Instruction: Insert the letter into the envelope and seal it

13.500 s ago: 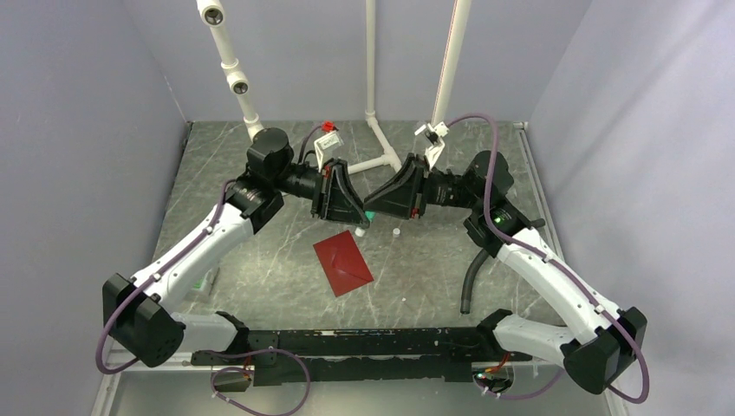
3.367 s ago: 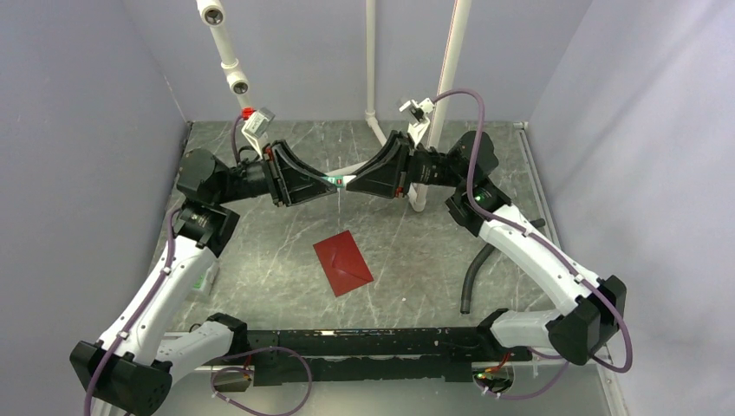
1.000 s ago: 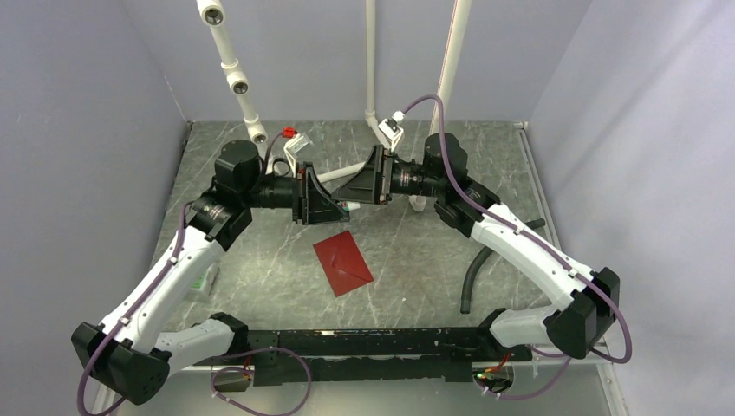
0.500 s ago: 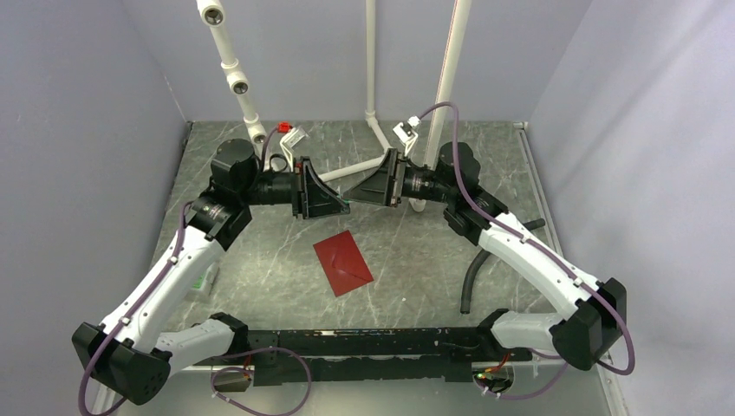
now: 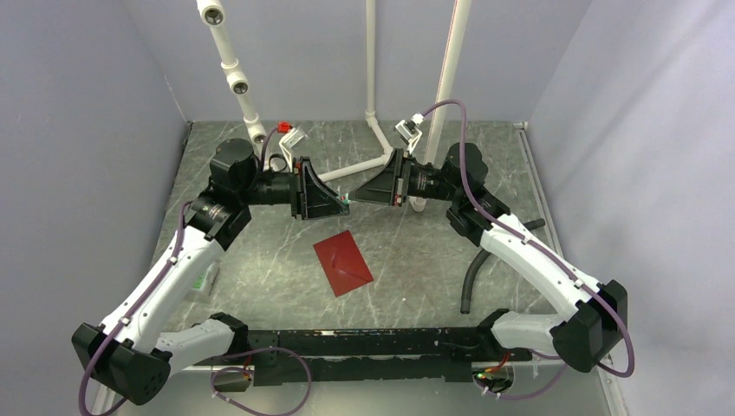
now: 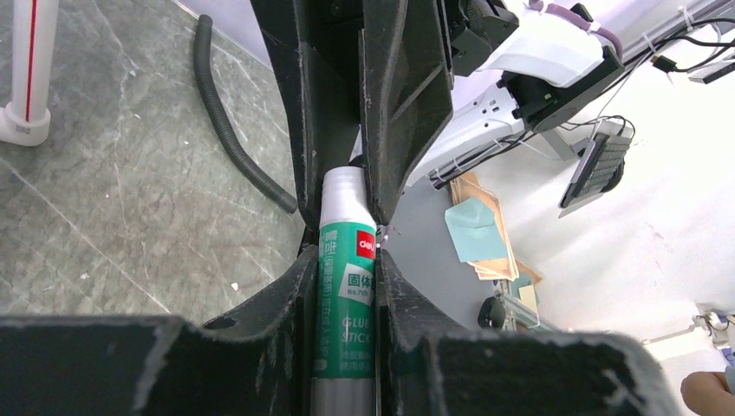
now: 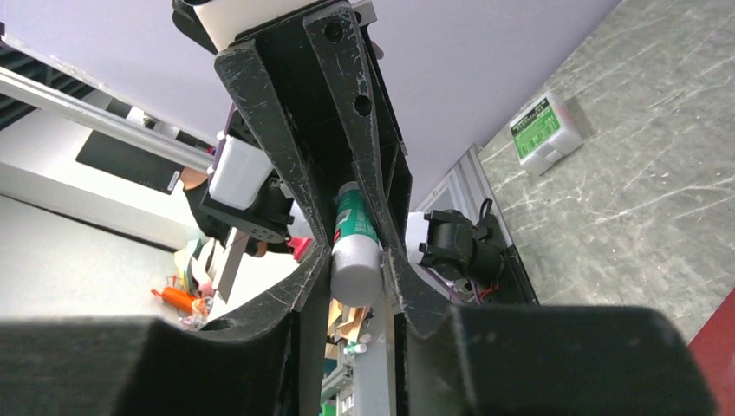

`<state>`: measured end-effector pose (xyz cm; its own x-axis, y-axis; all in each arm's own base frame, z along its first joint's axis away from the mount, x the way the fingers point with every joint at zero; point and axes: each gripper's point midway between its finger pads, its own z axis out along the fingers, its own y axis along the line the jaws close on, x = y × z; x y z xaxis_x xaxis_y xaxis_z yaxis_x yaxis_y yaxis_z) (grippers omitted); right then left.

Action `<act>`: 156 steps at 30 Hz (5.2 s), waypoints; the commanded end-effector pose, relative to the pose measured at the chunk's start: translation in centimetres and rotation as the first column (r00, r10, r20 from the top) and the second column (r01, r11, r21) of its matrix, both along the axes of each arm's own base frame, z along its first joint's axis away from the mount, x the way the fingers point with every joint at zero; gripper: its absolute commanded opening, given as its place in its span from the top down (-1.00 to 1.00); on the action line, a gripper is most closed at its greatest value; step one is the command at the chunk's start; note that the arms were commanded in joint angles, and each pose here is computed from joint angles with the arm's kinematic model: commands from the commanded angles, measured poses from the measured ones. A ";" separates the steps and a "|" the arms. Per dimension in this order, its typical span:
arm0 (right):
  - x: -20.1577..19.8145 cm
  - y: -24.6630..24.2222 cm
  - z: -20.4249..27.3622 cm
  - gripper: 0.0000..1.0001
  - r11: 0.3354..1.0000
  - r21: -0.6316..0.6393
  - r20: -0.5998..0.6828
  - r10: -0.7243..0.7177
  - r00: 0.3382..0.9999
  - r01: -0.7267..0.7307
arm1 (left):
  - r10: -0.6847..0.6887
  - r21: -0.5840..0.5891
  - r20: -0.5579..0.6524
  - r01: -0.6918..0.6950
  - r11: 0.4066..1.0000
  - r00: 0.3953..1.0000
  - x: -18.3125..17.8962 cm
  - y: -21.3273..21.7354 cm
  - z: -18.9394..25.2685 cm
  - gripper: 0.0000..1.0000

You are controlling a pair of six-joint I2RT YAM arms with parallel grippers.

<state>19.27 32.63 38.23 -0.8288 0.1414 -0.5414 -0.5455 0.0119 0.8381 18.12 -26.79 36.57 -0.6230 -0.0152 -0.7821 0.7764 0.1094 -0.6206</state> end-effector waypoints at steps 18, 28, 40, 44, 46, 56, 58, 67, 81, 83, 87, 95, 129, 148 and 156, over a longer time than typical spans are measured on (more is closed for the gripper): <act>0.4 -1.5 2.1 1.00 0.998 0.062 0.048 -0.031 0.998 0.028 | 0.010 0.013 -0.005 -0.010 1.000 1.000 0.1 1.1 1.3 -0.44; 0.0 -0.9 1.0 1.00 0.998 0.031 0.021 0.059 0.998 -0.060 | -0.022 -0.017 -0.025 0.022 1.000 0.999 0.6 0.7 1.1 0.24; -0.7 0.7 0.4 1.00 0.994 0.023 0.008 0.105 0.994 -0.105 | -0.113 -0.039 0.018 0.114 0.993 0.993 0.0 0.5 0.9 0.95; -1.7 2.0 0.0 1.00 0.987 0.034 -0.027 0.159 0.987 -0.158 | -0.143 -0.038 0.079 0.147 0.988 0.986 -0.1 0.5 1.4 0.95; -1.9 2.2 -0.1 1.00 0.986 0.030 -0.035 0.166 0.986 -0.165 | -0.160 -0.032 0.109 0.165 0.986 0.981 -0.3 0.5 1.6 0.95; -2.5 4.1 -1.6 1.00 0.981 -0.019 -0.094 0.191 0.977 -0.193 | -0.235 -0.022 0.137 0.241 0.970 0.962 -0.4 -0.3 1.7 0.95; -2.4 4.4 -1.9 1.00 0.981 -0.036 -0.106 0.185 0.977 -0.190 | -0.248 -0.014 0.135 0.252 0.968 0.959 -0.6 -0.9 1.4 0.95; -1.6 5.3 -3.3 1.00 0.981 -0.077 -0.155 0.163 0.974 -0.176 | -0.216 0.032 0.131 0.214 0.976 0.967 -0.6 -2.0 0.3 0.95; 3.7 -2.3 -0.6 -0.42 0.936 -0.160 0.107 -0.299 0.948 0.313 | 0.089 0.203 0.101 -0.109 0.973 0.991 1.6 1.7 -4.7 0.95; 4.3 -3.2 -0.6 -0.46 0.911 -0.188 0.174 -0.338 0.925 0.368 | 0.151 0.239 0.104 -0.172 0.956 0.983 2.2 2.3 -5.8 0.95; 4.9 -5.1 -1.0 -0.49 0.853 -0.246 0.309 -0.380 0.872 0.459 | 0.308 0.338 0.137 -0.337 0.879 0.942 4.4 4.2 -8.8 0.95; 5.4 -6.1 -1.6 -0.50 0.817 -0.280 0.387 -0.384 0.838 0.503 | 0.414 0.542 0.156 -0.428 0.723 0.897 9.9 5.5 -15.3 0.81; 4.6 -7.3 -6.4 -0.53 0.745 -0.499 0.302 -0.328 0.895 0.441 | 0.511 0.818 0.222 -0.444 0.366 0.830 22.9 5.7 -29.7 -0.11; 6.0 -13.9 -7.1 -0.99 0.439 -0.653 0.359 -0.539 0.762 0.617 | 0.620 0.487 0.360 -0.707 0.513 0.697 12.0 7.2 -5.2 -0.85; 4.5 -17.5 -4.1 -0.99 0.354 -0.619 0.420 -0.604 0.677 0.701 | 0.787 0.255 0.438 -0.899 0.356 0.435 5.2 16.5 2.3 -0.85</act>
